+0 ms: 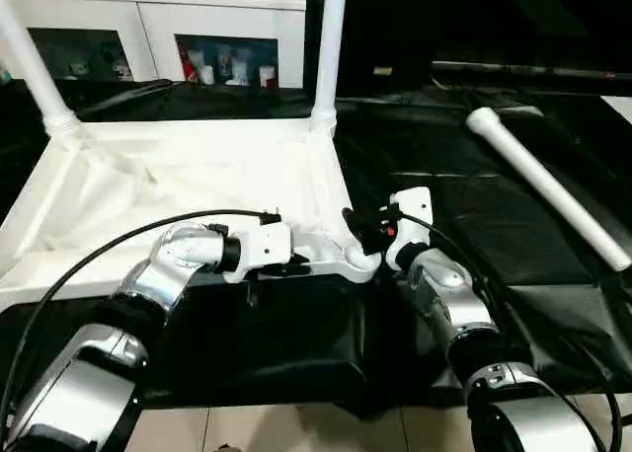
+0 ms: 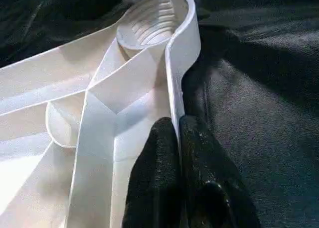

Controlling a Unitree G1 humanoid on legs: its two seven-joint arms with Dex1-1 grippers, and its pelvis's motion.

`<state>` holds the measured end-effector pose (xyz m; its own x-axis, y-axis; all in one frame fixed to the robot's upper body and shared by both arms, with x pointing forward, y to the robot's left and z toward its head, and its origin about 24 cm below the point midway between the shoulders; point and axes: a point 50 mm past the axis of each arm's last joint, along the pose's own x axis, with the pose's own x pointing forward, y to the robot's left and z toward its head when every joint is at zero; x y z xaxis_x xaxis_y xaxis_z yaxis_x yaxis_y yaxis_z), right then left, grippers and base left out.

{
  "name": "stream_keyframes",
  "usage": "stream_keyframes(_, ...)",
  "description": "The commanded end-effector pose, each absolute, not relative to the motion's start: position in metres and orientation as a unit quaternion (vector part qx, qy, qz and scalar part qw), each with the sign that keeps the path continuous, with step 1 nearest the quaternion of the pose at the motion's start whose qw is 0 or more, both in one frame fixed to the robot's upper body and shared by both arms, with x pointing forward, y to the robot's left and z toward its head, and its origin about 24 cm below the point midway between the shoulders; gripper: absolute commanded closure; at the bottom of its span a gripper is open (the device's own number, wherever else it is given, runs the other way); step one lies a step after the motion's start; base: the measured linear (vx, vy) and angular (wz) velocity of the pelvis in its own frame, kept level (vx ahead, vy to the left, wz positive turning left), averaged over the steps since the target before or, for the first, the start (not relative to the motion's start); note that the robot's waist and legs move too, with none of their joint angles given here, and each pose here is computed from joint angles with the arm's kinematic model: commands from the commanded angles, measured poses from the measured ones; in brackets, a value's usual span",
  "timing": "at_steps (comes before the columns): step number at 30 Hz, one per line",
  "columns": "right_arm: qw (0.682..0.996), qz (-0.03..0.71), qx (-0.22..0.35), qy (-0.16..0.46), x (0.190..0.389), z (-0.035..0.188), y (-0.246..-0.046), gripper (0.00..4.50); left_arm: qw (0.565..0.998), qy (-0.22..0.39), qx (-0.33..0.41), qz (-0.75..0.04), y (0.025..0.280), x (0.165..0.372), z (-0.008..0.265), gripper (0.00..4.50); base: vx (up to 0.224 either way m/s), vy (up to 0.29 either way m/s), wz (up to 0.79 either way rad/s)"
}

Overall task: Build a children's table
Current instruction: Pick table leg

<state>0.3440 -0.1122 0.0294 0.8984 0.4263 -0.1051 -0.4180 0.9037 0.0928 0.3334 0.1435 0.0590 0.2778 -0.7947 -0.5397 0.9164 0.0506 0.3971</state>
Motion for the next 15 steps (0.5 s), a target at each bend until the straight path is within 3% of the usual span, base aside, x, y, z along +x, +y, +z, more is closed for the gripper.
stream_keyframes(1,0.976,0.206,0.035,0.061,0.344,0.031,-0.117,0.53,0.719,0.08,0.349,-0.596,0.143,0.336,0.065,4.21,0.0,0.0,0.0)
stream_keyframes(3,0.976,0.208,0.034,0.058,0.343,0.032,-0.117,0.53,0.737,0.075,0.308,-0.597,0.144,0.336,0.07,4.21,0.0,0.0,0.0)
stream_keyframes(4,0.976,0.209,0.033,0.057,0.342,0.032,-0.117,0.51,0.742,0.072,0.295,-0.598,0.145,0.336,0.072,3.79,0.0,0.0,0.0)
stream_keyframes(11,0.977,0.21,0.032,0.016,0.335,0.057,-0.123,0.51,0.835,-0.046,0.146,-0.529,0.156,0.336,0.112,3.32,0.0,0.0,0.0)
stream_keyframes(15,0.984,0.172,0.031,0.033,0.331,0.067,-0.134,0.51,0.951,-0.085,0.067,-0.289,0.188,0.355,0.124,3.27,0.0,0.0,0.0)
